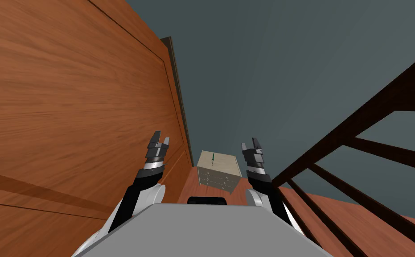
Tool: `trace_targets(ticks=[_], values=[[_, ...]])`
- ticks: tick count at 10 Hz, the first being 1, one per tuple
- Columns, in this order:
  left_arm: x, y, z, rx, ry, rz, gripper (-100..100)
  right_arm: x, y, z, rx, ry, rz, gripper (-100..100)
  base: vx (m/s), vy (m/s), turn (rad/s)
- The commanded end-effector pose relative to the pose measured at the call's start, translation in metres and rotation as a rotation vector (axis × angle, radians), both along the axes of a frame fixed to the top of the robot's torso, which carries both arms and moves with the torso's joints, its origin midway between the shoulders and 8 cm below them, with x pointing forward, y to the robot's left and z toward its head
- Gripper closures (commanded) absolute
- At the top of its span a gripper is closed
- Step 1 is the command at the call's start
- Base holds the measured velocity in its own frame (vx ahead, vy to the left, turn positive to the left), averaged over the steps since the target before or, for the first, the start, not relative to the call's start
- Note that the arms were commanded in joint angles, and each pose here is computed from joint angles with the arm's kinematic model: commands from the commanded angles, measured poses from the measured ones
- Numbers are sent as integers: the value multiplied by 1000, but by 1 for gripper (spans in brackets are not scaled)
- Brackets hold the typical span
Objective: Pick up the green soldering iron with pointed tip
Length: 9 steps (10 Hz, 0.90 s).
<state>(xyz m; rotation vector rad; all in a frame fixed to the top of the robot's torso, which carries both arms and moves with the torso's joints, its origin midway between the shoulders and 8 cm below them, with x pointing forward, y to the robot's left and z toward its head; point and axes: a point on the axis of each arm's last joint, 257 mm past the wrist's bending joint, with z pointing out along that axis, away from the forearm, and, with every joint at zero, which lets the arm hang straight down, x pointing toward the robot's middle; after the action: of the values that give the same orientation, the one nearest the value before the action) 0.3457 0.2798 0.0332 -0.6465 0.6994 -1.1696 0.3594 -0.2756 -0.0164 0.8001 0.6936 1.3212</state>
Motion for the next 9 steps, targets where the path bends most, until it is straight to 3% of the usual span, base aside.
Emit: trace_targets(ticks=[1,5,9], values=[[0,0,0,0,0,0,0,8,7,-14,-52,45,22,-100,-5,-3,114],[0,0,0,0,0,0,0,30,18,-64,-164,183,49,-100,-12,-14,146],[0,0,0,0,0,0,0,50,26,-140,-298,375,58,-100,-23,-16,218]])
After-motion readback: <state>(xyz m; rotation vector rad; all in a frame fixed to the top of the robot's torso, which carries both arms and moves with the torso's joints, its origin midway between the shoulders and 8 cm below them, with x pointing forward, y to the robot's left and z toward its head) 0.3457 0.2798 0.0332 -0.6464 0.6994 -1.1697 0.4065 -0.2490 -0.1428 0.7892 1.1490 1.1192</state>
